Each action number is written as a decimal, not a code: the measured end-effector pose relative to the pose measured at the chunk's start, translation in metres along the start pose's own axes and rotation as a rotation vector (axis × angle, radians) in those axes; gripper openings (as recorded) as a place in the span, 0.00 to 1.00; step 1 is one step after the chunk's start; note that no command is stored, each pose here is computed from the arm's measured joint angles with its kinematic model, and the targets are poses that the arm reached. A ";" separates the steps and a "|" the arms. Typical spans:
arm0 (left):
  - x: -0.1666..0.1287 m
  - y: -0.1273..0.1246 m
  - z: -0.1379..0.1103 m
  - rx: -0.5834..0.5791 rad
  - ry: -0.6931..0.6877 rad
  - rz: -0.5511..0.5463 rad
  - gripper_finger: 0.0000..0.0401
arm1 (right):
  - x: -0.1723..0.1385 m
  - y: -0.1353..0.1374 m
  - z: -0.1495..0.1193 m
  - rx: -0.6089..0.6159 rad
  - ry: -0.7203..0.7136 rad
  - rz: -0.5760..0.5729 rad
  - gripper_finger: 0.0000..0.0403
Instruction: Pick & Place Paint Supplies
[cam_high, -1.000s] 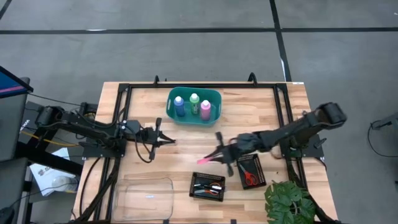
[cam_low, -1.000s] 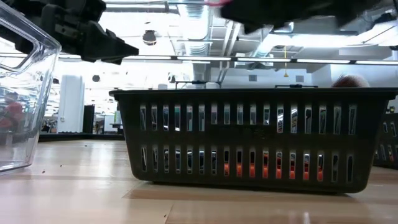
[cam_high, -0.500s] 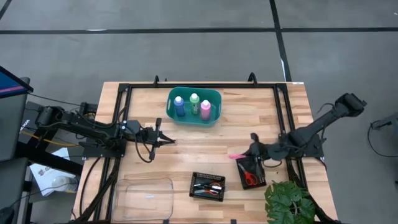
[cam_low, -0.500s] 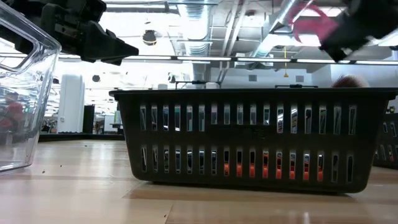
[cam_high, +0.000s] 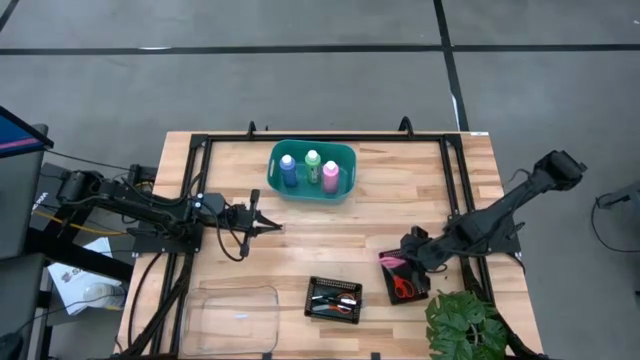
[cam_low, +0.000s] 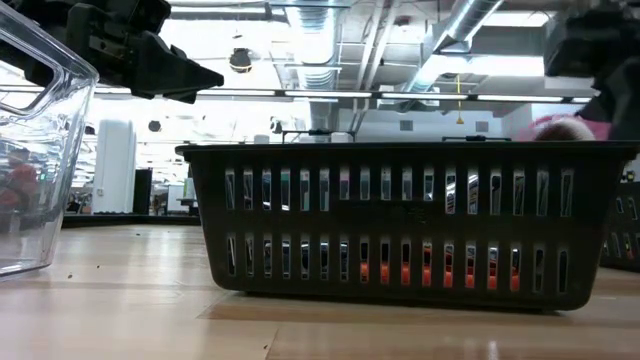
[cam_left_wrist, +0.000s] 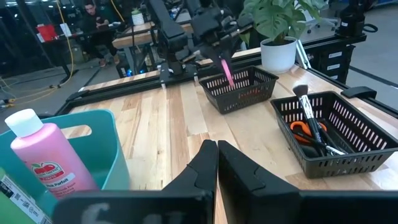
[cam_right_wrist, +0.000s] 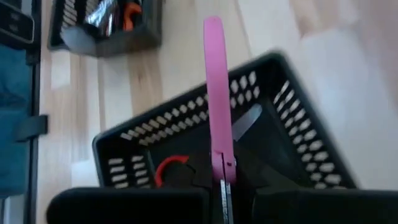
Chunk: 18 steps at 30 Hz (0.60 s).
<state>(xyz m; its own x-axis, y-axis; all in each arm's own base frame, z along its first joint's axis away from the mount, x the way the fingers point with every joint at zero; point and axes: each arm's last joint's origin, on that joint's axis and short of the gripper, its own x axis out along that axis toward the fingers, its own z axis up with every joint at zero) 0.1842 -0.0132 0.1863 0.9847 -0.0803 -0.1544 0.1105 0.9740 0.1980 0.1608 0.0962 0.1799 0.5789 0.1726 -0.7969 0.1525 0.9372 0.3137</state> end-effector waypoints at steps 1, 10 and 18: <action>0.000 0.000 0.000 0.000 0.000 0.000 0.01 | 0.001 0.000 -0.001 0.011 0.020 0.003 0.03; 0.000 0.000 0.000 -0.001 0.000 0.000 0.01 | 0.009 -0.004 -0.010 0.116 0.154 -0.043 0.08; 0.000 0.000 0.000 -0.002 0.000 0.000 0.01 | 0.009 -0.004 -0.010 0.149 0.174 -0.025 0.31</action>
<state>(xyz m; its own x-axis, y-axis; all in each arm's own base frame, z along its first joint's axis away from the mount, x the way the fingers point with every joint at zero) 0.1842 -0.0132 0.1863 0.9847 -0.0804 -0.1549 0.1104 0.9743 0.1964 0.1576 0.0974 0.1662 0.4285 0.2117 -0.8784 0.2891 0.8890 0.3553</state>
